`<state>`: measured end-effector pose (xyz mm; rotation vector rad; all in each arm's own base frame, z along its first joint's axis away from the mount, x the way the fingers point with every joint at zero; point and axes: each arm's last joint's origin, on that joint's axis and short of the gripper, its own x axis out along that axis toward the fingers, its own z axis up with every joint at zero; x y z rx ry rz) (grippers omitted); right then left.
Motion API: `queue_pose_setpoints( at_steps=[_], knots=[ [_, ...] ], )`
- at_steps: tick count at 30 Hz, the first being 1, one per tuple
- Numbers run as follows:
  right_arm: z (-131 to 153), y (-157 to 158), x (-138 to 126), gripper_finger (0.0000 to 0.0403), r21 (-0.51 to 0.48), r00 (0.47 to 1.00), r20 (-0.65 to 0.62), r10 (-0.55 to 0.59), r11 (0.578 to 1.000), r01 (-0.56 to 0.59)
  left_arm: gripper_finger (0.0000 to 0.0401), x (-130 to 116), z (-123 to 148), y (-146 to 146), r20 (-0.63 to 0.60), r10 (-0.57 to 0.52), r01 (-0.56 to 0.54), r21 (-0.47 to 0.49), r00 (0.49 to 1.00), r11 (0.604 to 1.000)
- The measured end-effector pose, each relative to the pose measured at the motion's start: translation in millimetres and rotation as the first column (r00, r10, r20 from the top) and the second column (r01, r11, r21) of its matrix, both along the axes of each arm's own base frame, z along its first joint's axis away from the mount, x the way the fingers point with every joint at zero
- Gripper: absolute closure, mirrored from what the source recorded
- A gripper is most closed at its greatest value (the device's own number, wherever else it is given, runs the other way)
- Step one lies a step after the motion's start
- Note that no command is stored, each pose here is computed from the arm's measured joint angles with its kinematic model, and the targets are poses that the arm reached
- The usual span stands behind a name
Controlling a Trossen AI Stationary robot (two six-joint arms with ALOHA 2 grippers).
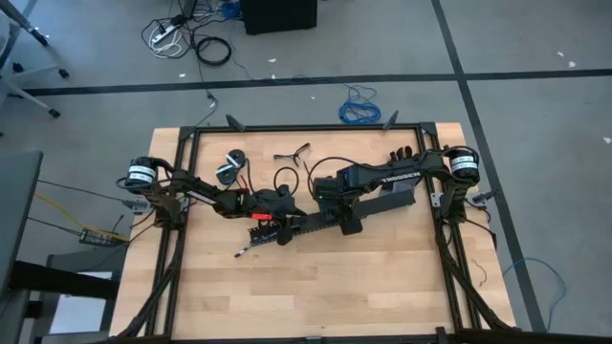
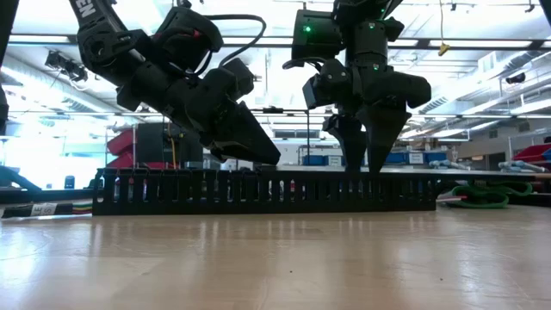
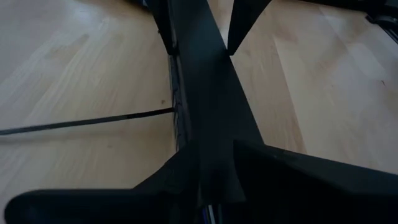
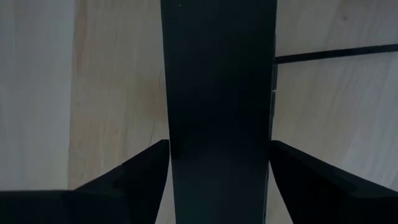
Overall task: Ziptie cables
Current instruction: Insert the black cover of the black cable duct
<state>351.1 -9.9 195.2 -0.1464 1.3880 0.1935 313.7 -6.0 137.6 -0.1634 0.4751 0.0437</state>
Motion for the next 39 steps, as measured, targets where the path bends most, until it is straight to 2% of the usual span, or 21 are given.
queue_pose_setpoints(
  at_steps=[17, 39],
  knots=[
    [0.0, -0.2, 0.0, 0.0133, -0.010, 1.000, 0.000, 0.005, 1.000, -0.005, 0.0309, -0.3, -0.6, 0.0, -0.007, 0.000, 0.000, 0.000, 1.000, 1.000],
    [0.1, -0.8, 0.0, 0.0166, -0.030, 1.000, 0.000, 0.017, 0.999, -0.017, 0.0309, -0.2, -0.3, 0.0, -0.004, 0.000, 0.000, 0.000, 1.000, 1.000]
  ],
)
